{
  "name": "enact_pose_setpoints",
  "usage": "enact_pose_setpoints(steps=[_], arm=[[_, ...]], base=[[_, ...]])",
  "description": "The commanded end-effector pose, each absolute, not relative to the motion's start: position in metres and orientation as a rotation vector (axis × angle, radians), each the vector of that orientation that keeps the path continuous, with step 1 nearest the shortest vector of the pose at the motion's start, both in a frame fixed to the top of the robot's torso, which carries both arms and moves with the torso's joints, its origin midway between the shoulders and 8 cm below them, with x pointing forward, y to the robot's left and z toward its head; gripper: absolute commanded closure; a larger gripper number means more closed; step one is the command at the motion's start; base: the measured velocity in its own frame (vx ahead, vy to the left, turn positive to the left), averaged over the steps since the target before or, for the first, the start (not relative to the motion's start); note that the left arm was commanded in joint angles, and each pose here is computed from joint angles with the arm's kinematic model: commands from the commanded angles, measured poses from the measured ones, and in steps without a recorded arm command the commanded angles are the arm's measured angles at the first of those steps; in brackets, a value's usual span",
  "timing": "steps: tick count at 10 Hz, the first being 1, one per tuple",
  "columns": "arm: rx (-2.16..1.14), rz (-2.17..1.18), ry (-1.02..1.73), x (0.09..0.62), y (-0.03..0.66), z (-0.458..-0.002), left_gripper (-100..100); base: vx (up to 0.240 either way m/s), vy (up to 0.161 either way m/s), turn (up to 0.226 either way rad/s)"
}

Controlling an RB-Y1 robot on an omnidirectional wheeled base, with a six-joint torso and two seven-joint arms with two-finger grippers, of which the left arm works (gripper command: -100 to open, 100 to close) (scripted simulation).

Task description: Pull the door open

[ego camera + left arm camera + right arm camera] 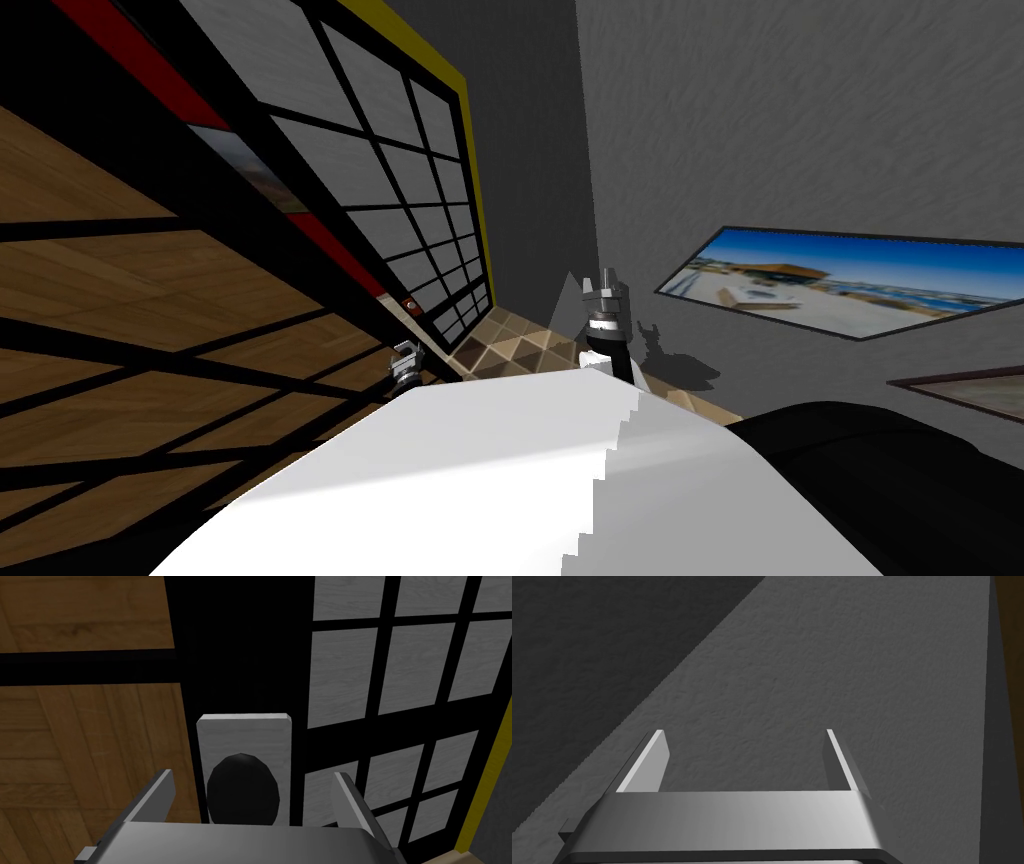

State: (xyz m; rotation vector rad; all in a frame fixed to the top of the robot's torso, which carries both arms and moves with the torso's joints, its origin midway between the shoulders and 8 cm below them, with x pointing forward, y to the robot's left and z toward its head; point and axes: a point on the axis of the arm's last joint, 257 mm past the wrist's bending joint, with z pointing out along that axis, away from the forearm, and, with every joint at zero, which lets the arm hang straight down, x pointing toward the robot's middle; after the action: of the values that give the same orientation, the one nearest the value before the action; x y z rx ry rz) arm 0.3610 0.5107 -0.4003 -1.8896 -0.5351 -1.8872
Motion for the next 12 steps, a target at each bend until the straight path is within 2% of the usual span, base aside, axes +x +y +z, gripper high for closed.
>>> enact_pose_setpoints(steps=[1,6,12], arm=[[-1.890,-1.885,-0.532,0.361,0.510,-0.401,100],[-1.890,-1.885,-0.532,0.361,0.510,-0.401,100],[-1.955,-1.955,-0.458,0.378,0.485,-0.399,100]], base=[[-0.017,0.000,0.004],[-0.016,0.002,-0.002],[-0.183,0.001,-0.060]])
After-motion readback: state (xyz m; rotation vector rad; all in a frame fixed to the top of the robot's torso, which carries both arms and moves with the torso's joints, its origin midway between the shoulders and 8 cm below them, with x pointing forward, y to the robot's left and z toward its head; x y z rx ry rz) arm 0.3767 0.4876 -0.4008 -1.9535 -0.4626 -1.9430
